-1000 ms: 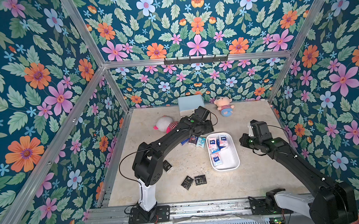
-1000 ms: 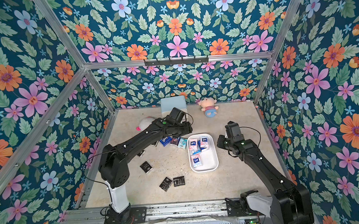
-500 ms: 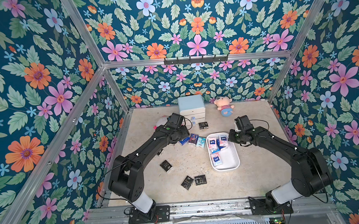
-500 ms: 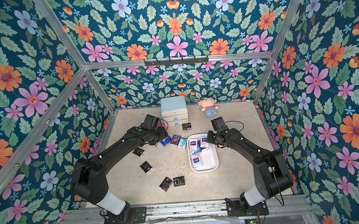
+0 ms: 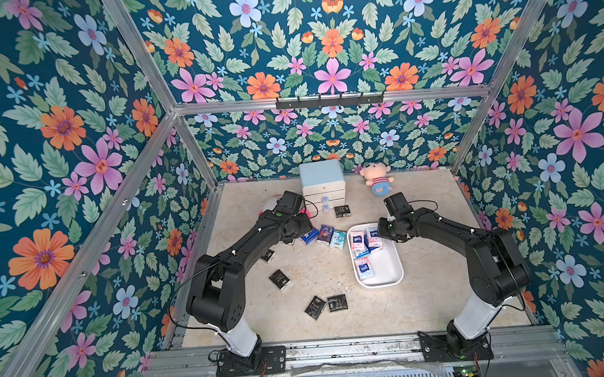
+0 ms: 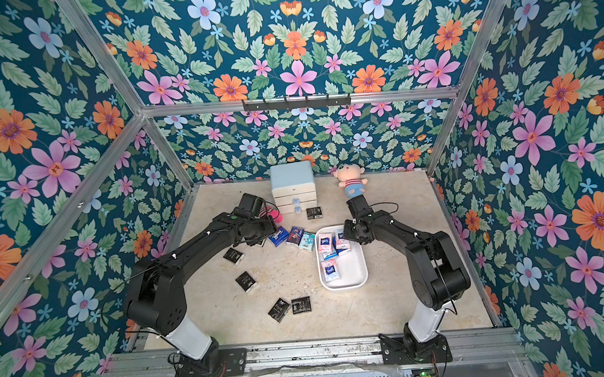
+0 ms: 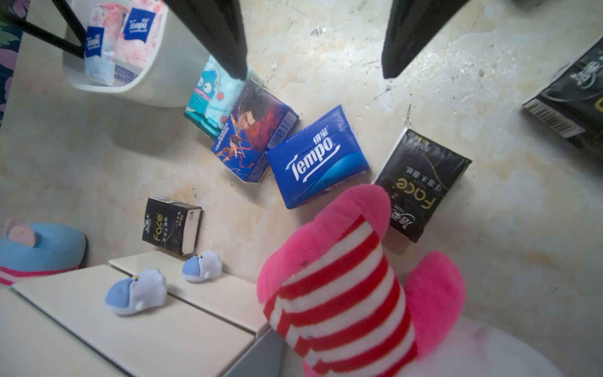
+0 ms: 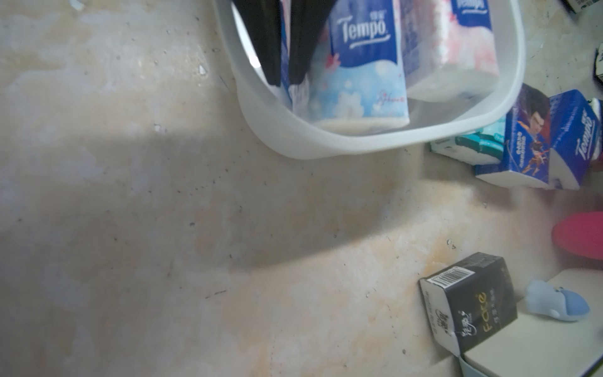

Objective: Put the pocket tissues into the storage box
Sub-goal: Place the pocket tissues in the storage box, then pick up the pocket tissues from the center of the board.

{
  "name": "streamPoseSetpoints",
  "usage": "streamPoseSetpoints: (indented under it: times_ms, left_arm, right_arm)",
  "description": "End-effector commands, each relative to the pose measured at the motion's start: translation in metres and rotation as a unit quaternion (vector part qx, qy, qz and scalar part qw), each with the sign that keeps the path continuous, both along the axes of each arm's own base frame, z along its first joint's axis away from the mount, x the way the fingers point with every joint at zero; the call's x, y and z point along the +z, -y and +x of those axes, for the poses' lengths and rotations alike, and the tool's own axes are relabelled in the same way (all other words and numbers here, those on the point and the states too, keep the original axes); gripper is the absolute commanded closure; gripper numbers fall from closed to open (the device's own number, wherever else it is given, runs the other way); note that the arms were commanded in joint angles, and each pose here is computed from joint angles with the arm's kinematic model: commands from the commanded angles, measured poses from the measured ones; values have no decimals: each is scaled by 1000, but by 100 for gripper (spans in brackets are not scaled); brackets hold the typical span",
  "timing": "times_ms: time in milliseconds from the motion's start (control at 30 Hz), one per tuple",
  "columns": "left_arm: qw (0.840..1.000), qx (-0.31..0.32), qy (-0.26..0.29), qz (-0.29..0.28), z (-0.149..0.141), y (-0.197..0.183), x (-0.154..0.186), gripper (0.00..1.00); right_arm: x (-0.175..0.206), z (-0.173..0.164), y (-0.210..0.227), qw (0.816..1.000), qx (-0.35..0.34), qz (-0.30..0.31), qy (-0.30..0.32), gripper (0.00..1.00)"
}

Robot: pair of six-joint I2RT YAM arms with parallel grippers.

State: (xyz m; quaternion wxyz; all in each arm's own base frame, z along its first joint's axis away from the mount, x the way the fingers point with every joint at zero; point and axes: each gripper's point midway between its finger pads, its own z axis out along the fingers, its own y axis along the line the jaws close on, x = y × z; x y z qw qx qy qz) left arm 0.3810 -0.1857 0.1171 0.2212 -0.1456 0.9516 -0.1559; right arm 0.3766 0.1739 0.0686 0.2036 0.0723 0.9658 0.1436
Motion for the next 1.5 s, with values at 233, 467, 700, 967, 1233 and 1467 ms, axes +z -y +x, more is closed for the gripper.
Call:
streamPoseSetpoints:
  times_ms: [233, 467, 700, 967, 1233, 1467]
  left_arm:
    - [999, -31, -10, -5, 17, 16, -9, 28]
    - [998, -66, -3, 16, 28, 34, -15, 22]
    - [982, -141, -12, 128, 37, 20, -37, 22]
    - [956, -233, -16, 178, 45, 20, -61, 19]
    - [954, -271, -44, 124, 39, 41, -77, 20]
    - [966, -237, -70, 79, 11, 39, -82, 21]
  right_arm:
    - [15, 4, -12, 1000, 21, 11, 14, 84]
    - [37, -2, 0, 999, 14, -7, 36, 69]
    - [61, -14, 6, 998, 1, 11, 58, 46]
    - [67, -27, 17, 998, -13, 6, 68, 39]
    - [72, -31, 26, 997, -20, -12, 72, 38]
    - [71, -33, 33, 997, -27, -20, 77, 36]
